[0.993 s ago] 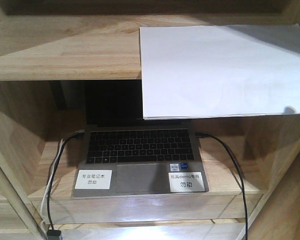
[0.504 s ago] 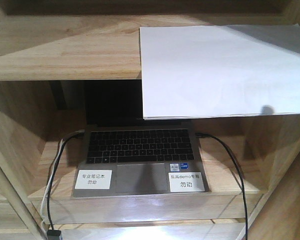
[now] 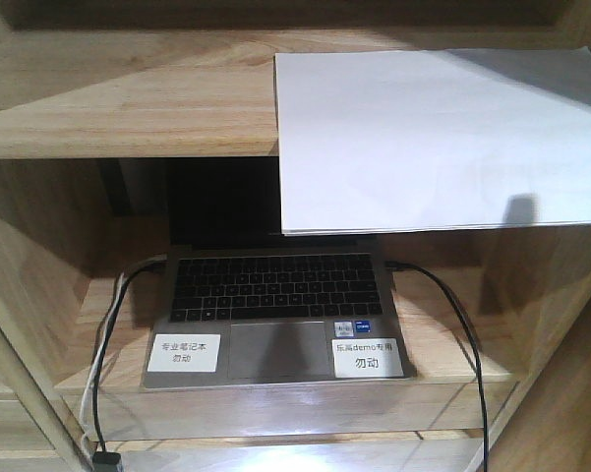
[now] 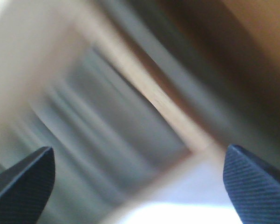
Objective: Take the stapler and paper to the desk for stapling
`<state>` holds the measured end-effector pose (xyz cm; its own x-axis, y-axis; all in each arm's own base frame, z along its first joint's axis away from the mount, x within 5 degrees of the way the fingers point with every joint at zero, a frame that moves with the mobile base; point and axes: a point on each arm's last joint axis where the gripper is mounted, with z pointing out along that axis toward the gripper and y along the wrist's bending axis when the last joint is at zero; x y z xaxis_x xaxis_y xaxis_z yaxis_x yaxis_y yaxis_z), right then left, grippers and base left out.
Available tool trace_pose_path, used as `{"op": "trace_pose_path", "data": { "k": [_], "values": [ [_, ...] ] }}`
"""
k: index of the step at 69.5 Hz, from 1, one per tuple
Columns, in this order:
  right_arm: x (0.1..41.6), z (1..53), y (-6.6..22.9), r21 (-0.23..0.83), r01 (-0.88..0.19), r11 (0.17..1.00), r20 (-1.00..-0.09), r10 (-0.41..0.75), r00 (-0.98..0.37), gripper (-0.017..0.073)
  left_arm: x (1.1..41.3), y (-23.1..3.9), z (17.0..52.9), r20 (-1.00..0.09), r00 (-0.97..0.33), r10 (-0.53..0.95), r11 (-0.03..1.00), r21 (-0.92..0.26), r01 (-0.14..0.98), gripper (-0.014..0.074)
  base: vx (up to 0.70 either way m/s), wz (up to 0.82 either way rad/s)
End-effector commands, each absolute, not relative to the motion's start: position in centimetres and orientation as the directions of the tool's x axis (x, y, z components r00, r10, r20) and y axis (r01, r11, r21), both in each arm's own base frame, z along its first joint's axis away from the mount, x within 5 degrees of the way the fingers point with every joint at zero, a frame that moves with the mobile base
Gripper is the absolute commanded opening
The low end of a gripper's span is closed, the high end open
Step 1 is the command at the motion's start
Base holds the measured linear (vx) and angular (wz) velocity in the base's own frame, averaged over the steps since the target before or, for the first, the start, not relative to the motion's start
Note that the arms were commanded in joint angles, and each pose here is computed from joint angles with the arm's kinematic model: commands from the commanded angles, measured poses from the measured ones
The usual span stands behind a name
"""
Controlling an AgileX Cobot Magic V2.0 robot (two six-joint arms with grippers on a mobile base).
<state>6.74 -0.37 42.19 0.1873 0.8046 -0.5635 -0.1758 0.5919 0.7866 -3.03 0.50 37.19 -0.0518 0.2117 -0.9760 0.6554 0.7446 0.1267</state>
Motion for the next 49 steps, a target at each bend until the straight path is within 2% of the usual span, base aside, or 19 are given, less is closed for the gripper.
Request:
{"op": "trace_pose_path", "data": {
  "k": [1,6,18,22,34,49],
  "values": [
    [6.5,43.8,-0.4,0.834,-0.294,0.467,-0.421,0.883,0.208,0.0679,-2.9,0.4,38.9,-0.992,0.031,0.124,0.754,0.114,0.647,-0.0006,0.0,0.0],
    [6.5,44.1,-0.3,0.836,-0.331,0.436,-0.387,0.899,0.206,0.067,-2.9,0.4,38.9,-0.992,0.031,0.124,0.754,0.114,0.647,-0.0006,0.0,0.0],
    [6.4,44.2,-0.2,0.813,-0.354,0.462,-0.408,0.886,0.218,0.0647,-2.9,0.4,38.9,-0.992,0.031,0.124,0.754,0.114,0.647,-0.0006,0.0,0.0],
    [6.7,43.7,0.0,0.811,-0.377,0.448,-0.403,0.894,0.196,0.0643,-2.9,0.4,38.9,-0.992,0.031,0.124,0.754,0.114,0.647,-0.0006,0.0,0.0],
    [8.1,40.1,1.4,0.854,-0.454,0.253,-0.298,0.954,-0.028,0.0634,-2.9,0.4,38.9,-0.992,0.031,0.124,0.754,0.114,0.647,-0.0006,0.0,0.0],
    [8.6,36.7,3.3,0.869,-0.465,0.167,-0.299,0.927,-0.226,0.0628,-2.9,0.4,38.9,-0.992,0.031,0.124,0.754,0.114,0.647,-0.0006,0.0,0.0]
  ]
}}
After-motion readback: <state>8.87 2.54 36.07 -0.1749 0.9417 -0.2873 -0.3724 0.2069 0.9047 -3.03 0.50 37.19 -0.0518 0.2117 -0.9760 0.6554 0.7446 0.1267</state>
